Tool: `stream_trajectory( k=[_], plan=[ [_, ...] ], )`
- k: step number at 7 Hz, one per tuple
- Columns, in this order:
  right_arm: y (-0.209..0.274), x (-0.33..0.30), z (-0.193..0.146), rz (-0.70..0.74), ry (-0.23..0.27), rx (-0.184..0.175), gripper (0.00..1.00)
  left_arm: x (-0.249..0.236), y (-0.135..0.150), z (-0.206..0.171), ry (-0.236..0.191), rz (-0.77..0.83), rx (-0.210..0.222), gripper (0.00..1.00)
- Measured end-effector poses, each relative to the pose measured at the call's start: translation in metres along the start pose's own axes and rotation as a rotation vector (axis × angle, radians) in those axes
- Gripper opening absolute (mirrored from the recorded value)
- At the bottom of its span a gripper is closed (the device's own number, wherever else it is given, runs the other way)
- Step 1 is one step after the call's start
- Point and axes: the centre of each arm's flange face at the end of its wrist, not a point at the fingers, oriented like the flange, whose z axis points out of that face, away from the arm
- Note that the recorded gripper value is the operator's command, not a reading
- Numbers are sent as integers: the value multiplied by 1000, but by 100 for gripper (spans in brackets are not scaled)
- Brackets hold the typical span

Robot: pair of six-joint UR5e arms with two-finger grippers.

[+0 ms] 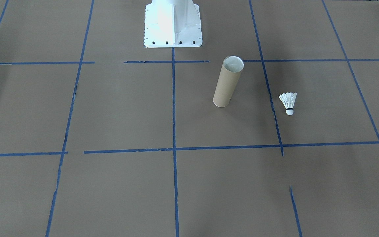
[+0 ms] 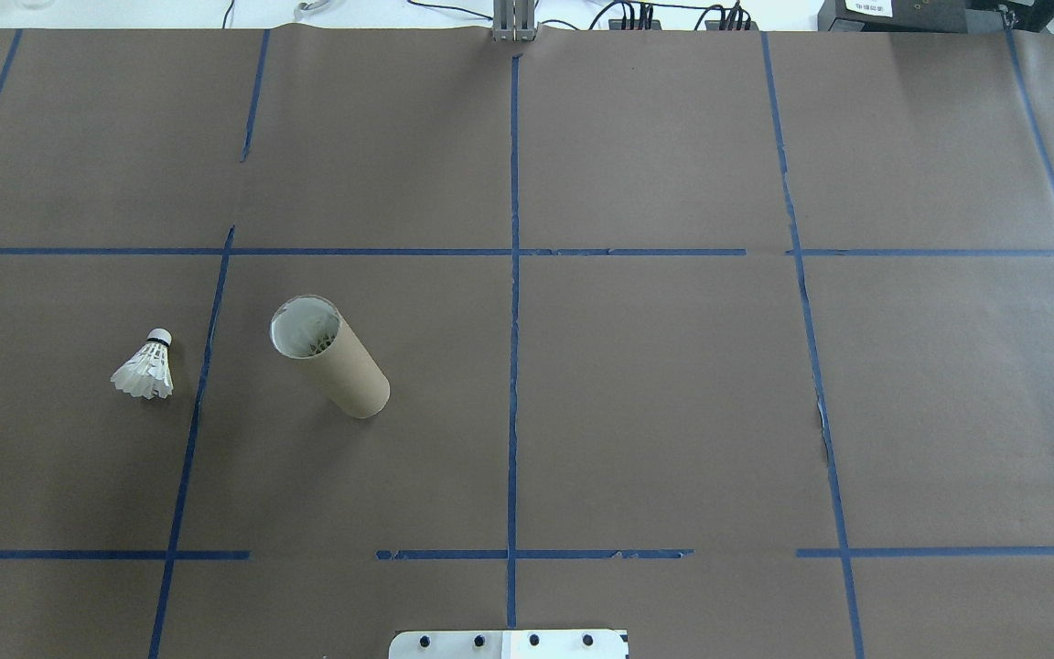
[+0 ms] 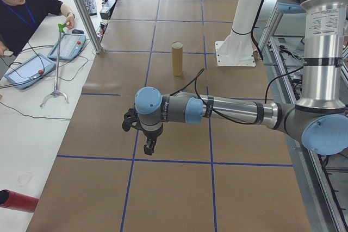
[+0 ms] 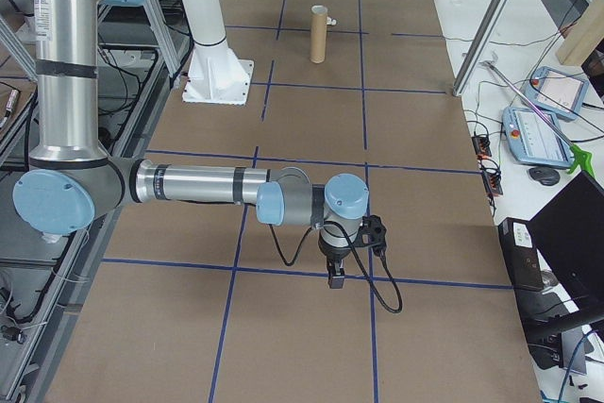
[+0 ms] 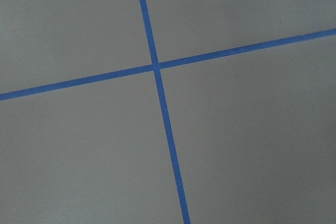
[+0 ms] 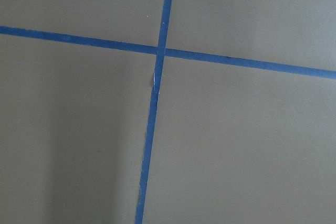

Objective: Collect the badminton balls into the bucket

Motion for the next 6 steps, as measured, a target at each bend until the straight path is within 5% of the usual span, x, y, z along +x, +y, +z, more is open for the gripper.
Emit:
stream_trajectory(
  k=[3, 6],
  plan=[
    [0, 0, 0, 0, 0, 0, 100, 4, -2, -5, -4, 9, 9, 100],
    [0, 0, 0, 0, 0, 0, 100, 23, -42, -42, -115, 77, 79, 100]
  ],
)
